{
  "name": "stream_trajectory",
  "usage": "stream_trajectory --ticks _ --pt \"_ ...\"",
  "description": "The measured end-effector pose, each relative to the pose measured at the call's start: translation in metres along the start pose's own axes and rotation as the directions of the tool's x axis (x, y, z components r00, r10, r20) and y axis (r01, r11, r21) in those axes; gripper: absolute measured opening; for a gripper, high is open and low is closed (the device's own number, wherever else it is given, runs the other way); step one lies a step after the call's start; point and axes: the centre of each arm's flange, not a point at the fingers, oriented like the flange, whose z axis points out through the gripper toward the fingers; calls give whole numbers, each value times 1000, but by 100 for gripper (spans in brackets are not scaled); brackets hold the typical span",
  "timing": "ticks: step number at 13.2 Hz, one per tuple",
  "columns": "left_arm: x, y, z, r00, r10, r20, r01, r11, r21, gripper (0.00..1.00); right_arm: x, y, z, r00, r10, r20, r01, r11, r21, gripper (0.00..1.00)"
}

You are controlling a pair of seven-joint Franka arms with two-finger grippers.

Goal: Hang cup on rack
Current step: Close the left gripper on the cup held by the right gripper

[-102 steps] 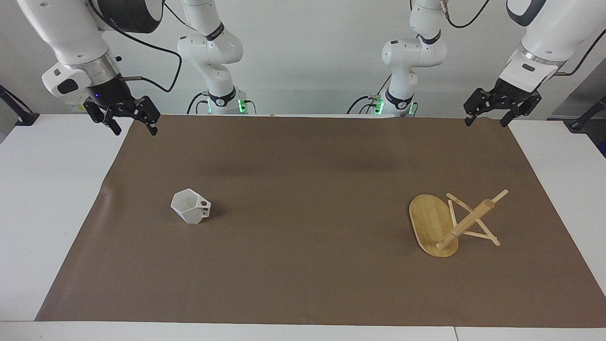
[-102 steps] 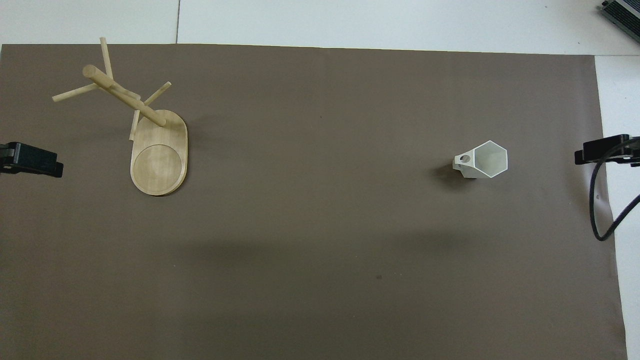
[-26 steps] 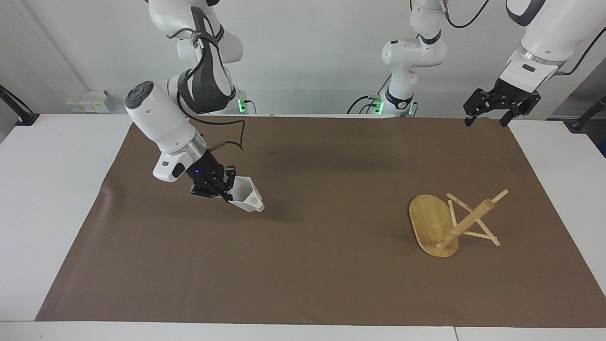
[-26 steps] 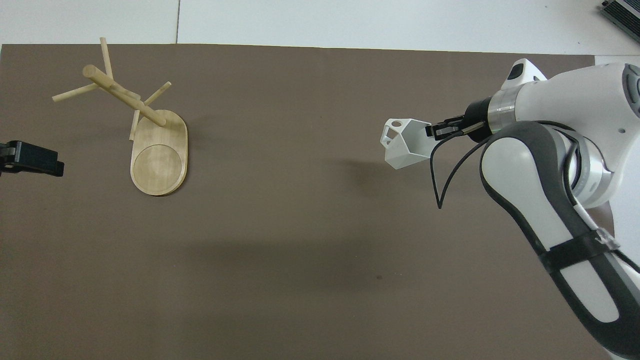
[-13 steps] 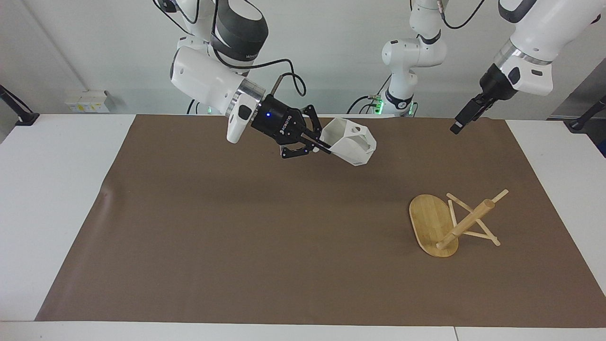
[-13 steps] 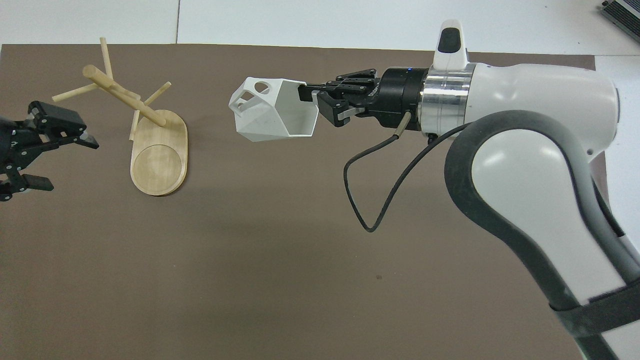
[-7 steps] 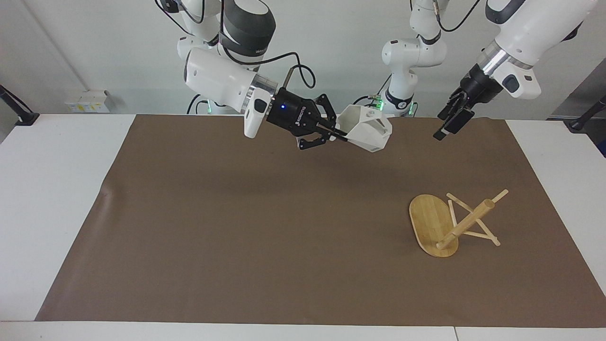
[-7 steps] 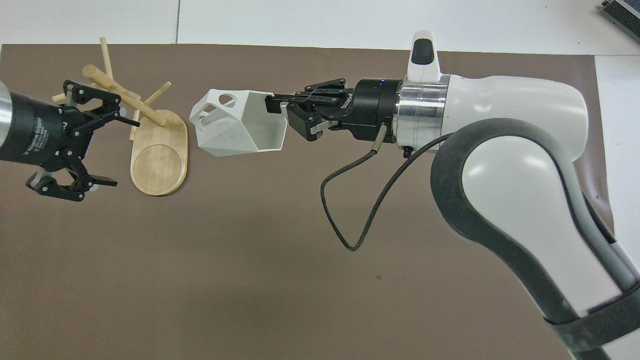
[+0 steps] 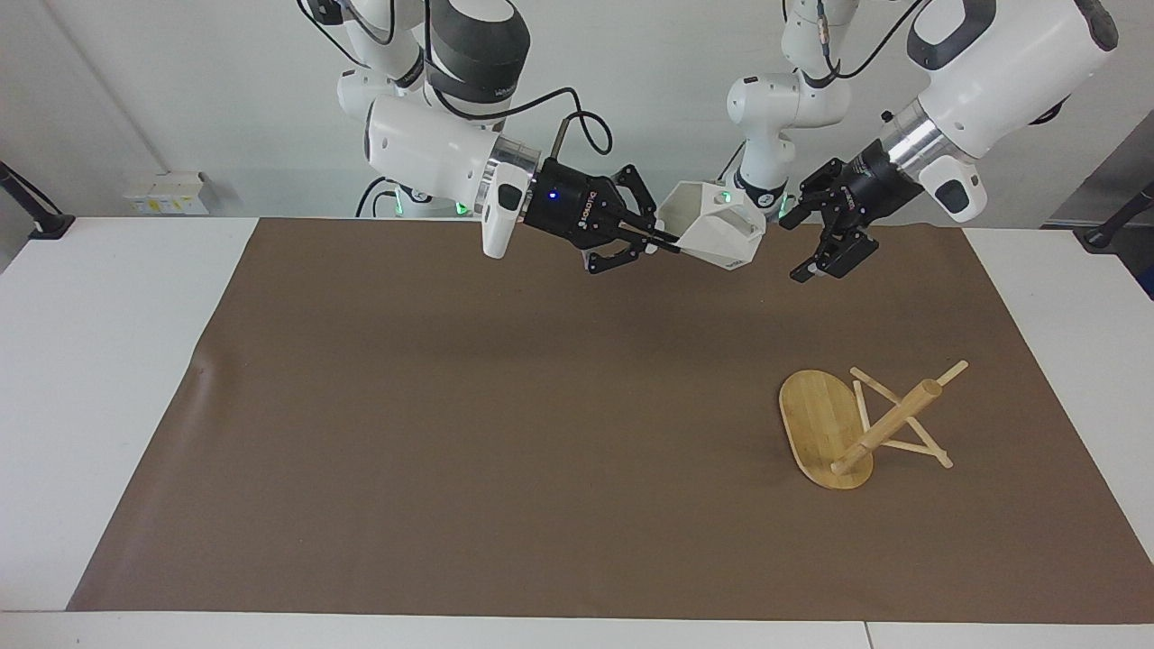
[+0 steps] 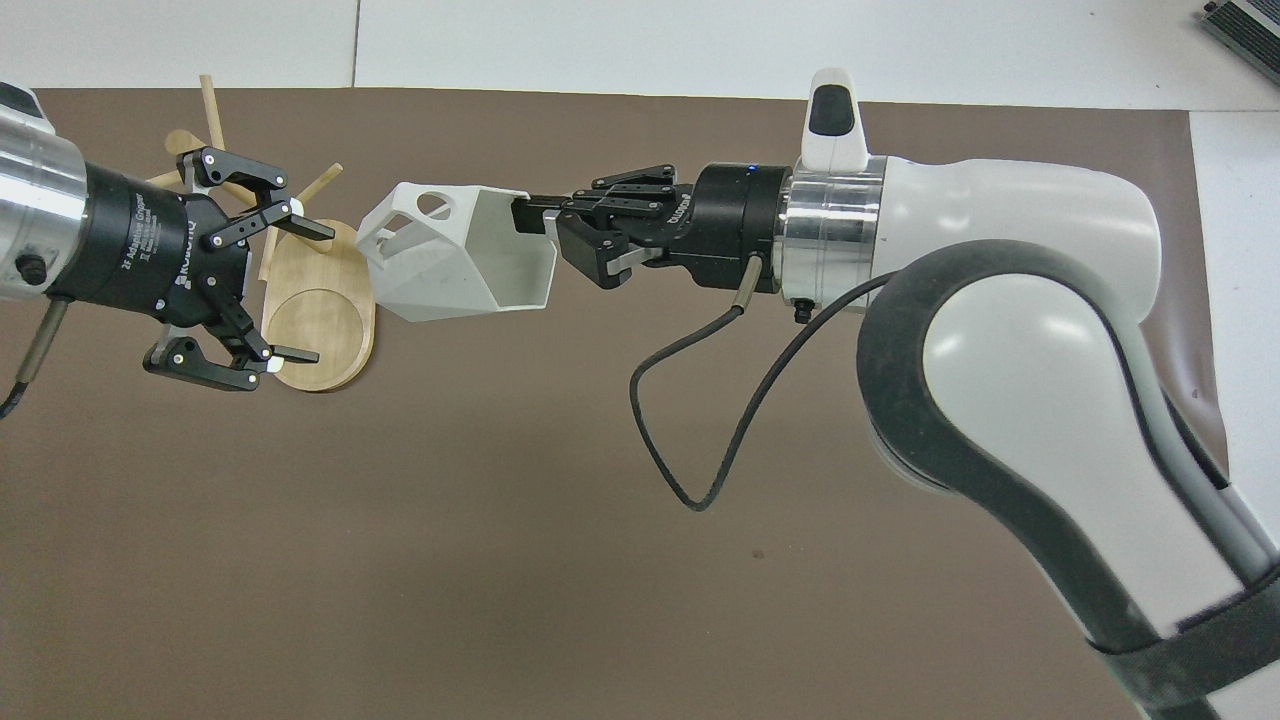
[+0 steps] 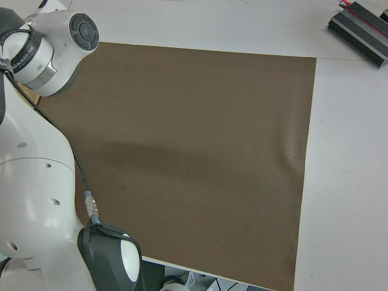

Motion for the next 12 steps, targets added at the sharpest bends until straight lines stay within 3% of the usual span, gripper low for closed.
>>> stream_trajectory --ticks 3,12 --pt "-5 0 -3 994 -89 70 89 996 3 100 0 0 0 1000 0 1 0 1000 2 4" --pt "-22 7 -4 953 -260 157 267 963 -28 100 -4 -3 6 1000 0 26 0 1000 -5 4"
